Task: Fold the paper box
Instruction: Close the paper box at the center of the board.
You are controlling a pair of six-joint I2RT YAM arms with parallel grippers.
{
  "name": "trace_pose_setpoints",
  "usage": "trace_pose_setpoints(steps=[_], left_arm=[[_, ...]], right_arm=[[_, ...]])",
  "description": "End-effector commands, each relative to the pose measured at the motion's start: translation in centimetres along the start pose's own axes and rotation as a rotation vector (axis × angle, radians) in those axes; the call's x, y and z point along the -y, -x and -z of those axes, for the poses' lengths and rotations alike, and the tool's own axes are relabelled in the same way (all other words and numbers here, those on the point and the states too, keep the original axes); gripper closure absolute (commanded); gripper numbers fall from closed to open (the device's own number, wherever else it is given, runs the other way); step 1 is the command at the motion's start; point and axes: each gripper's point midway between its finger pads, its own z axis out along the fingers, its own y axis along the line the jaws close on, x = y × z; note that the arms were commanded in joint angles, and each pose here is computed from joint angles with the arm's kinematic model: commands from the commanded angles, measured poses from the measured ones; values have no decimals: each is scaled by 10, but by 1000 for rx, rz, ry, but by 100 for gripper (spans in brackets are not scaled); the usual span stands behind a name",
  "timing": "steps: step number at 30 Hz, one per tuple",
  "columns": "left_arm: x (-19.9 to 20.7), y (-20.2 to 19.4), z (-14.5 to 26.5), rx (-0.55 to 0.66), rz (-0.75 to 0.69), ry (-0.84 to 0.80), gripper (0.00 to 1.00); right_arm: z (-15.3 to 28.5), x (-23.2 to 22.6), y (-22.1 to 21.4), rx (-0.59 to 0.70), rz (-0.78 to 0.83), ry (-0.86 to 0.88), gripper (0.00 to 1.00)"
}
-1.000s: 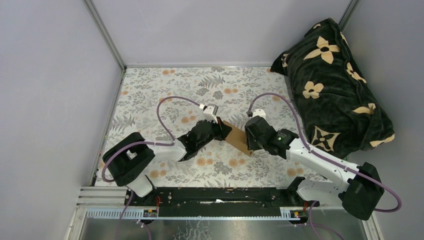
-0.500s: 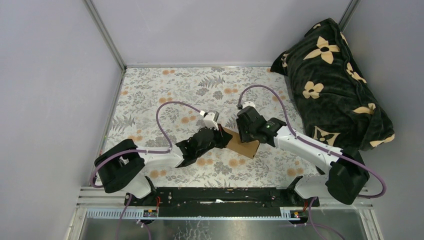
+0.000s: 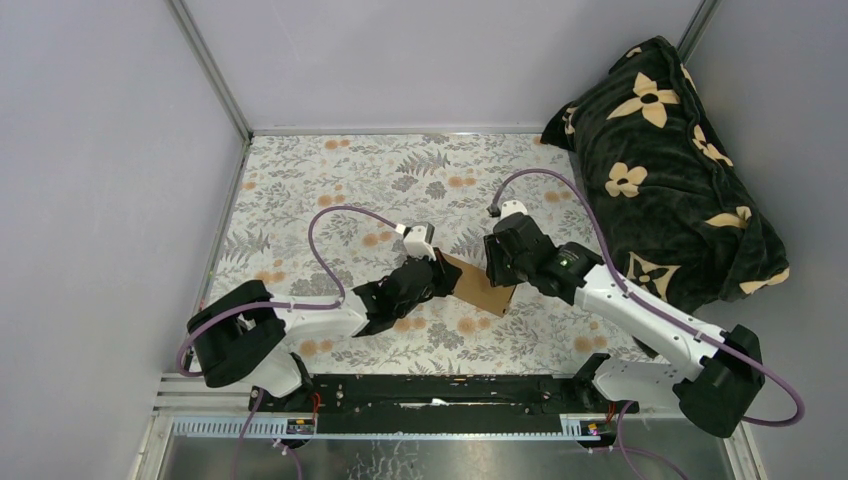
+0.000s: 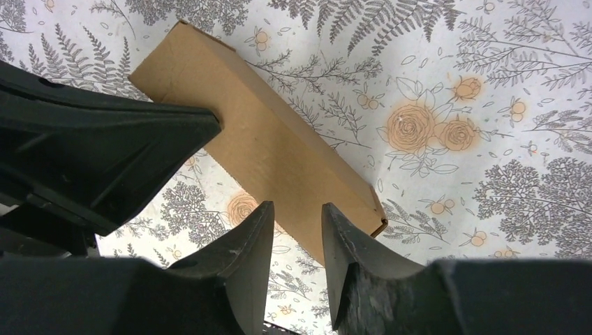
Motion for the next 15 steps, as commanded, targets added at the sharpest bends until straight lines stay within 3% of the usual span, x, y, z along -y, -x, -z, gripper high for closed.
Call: trace_pose_setpoints(steps=[1, 8, 15], left_arm=[[-25, -8, 1, -26, -41, 119, 91], [-24, -4, -1, -18, -39, 129, 91], [-22, -5, 1, -25, -30, 121, 91]], right_arm=[[1, -4, -25, -84, -27, 46, 62], [-13, -5, -57, -141, -71, 74, 64], [-30, 8, -65, -149, -71, -1, 63]])
